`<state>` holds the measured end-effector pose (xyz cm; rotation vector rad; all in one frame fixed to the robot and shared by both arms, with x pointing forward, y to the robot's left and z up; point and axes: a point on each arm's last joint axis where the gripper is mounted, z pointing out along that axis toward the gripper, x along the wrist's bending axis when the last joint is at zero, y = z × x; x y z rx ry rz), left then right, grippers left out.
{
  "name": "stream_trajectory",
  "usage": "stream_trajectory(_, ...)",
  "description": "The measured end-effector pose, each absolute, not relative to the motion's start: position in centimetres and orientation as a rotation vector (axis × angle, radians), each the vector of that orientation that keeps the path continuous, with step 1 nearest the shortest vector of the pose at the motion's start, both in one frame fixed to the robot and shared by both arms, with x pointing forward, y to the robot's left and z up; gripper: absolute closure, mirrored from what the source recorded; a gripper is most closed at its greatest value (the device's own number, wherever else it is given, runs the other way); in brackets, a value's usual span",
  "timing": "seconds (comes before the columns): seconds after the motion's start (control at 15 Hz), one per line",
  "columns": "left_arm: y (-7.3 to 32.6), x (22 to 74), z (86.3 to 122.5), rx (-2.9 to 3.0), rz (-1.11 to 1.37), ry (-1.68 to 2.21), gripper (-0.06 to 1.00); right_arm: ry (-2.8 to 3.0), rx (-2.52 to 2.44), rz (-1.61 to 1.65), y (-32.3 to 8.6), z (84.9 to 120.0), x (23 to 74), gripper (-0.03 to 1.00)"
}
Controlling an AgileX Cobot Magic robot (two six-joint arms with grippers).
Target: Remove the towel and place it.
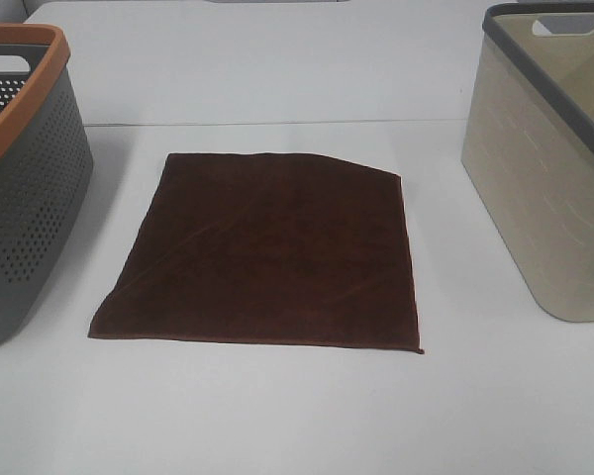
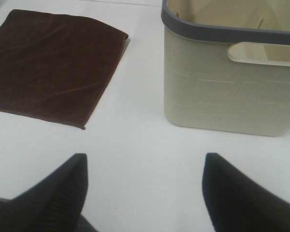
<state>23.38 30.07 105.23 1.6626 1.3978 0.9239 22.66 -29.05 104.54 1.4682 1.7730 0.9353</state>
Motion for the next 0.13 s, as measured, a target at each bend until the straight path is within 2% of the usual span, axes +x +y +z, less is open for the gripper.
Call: stream_trajectory(0.13,30.07,23.38,105.23,1.663,0.924,1.398,0.11,1.773,1.468,0.935,-29.05,104.54,22.66,0.32)
